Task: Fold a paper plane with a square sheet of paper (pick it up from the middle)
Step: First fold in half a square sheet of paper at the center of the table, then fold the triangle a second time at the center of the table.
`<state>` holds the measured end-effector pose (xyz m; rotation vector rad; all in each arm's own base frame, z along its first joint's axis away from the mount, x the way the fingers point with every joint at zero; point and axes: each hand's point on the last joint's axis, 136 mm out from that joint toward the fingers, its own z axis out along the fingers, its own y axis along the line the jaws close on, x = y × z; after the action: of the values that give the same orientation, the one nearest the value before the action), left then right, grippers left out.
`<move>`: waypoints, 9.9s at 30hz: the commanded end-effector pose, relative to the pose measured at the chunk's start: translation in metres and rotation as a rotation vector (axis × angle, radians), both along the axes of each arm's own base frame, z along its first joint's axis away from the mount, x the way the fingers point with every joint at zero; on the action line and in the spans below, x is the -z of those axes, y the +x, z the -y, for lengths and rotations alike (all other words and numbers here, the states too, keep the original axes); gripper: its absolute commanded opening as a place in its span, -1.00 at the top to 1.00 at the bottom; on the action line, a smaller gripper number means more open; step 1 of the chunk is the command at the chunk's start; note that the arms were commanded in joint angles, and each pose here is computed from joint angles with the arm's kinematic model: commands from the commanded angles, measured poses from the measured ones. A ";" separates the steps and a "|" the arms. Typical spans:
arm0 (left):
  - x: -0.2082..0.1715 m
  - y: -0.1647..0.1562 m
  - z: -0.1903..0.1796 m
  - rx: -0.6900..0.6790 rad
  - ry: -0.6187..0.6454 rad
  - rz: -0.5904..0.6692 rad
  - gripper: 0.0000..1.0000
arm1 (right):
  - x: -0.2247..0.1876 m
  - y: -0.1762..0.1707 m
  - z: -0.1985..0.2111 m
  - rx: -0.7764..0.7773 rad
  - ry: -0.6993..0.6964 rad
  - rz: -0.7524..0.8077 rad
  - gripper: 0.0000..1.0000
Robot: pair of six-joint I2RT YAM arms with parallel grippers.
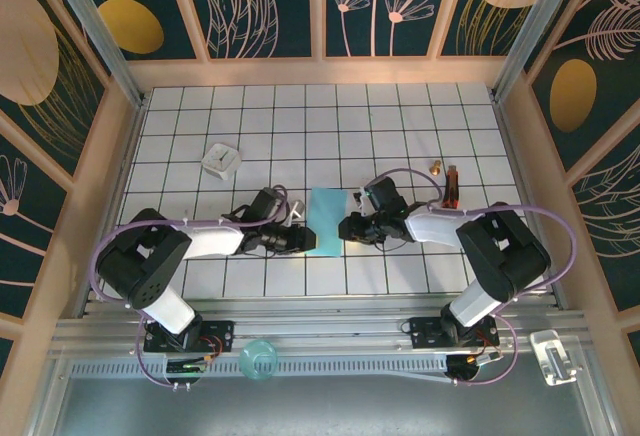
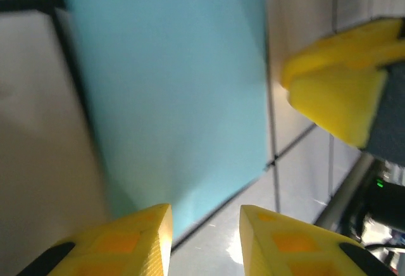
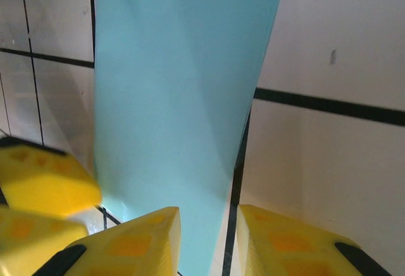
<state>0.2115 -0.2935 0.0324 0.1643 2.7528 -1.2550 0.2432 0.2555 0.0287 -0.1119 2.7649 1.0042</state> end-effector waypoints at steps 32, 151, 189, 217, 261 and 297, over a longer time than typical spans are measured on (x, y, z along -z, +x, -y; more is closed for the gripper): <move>0.046 0.113 -0.017 -0.144 0.175 0.096 0.96 | -0.009 -0.041 -0.013 0.119 0.129 -0.064 0.26; -0.031 0.013 0.061 0.404 0.317 1.062 0.77 | -0.009 0.025 -0.017 0.351 0.263 -0.277 1.00; -0.047 -0.008 0.093 0.245 -0.165 0.614 1.00 | 0.002 0.081 0.017 0.181 0.104 0.007 0.63; -0.010 0.030 0.058 0.148 -0.112 0.494 1.00 | 0.035 0.070 0.031 0.146 -0.011 -0.020 0.71; 0.020 0.036 0.052 0.160 -0.026 0.464 1.00 | 0.033 0.070 0.028 0.130 -0.021 -0.013 0.72; 0.008 0.037 0.063 0.181 -0.075 0.461 1.00 | 0.025 0.074 0.028 0.112 -0.037 0.011 0.72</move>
<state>0.2454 -0.3522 0.0224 0.6190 2.3390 -1.1486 0.3232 0.2327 0.0195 0.0327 2.6917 0.9851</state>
